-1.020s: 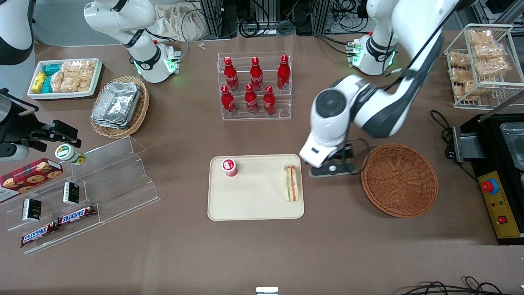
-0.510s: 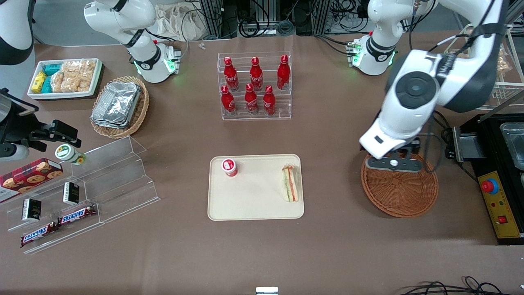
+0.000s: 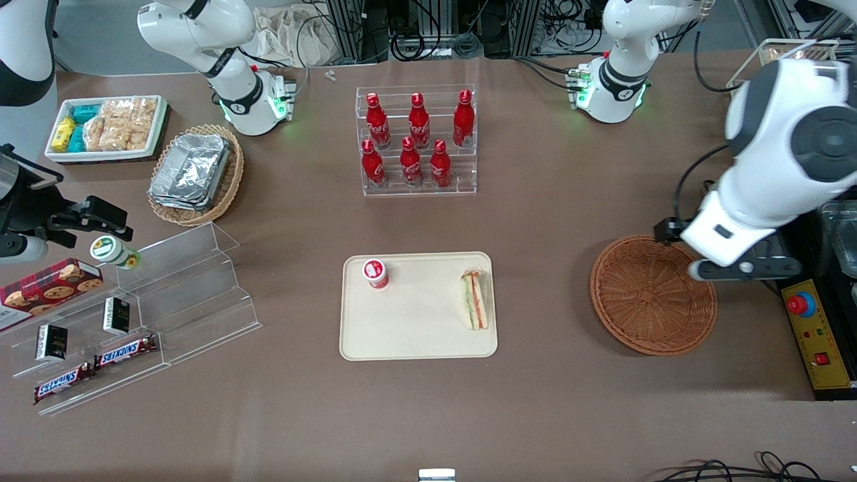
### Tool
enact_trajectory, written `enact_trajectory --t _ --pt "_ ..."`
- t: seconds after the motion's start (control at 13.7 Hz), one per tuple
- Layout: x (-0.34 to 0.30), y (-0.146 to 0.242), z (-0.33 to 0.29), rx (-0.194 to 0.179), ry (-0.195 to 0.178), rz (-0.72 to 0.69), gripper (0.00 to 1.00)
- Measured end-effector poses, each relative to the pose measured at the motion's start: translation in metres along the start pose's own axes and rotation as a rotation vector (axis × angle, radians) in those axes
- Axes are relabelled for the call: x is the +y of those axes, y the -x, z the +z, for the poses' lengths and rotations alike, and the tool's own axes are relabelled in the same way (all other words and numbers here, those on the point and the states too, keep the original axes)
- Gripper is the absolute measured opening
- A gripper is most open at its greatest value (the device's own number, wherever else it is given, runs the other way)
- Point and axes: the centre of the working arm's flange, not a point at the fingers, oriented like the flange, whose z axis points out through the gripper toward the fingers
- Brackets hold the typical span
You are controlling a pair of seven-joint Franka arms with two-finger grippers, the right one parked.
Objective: Place sandwich from basket to tray
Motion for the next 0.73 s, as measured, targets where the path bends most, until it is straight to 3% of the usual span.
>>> enact_trajectory --t 0.36,0.58,0.73 --pt "-0.013 -0.008 0.000 -0.007 -0.022 0.011 1.00" --pt "-0.039 -0.013 -0.002 -0.018 0.049 -0.042 1.00" --pt "-0.056 -0.014 -0.004 -0.014 0.067 -0.063 1.00"
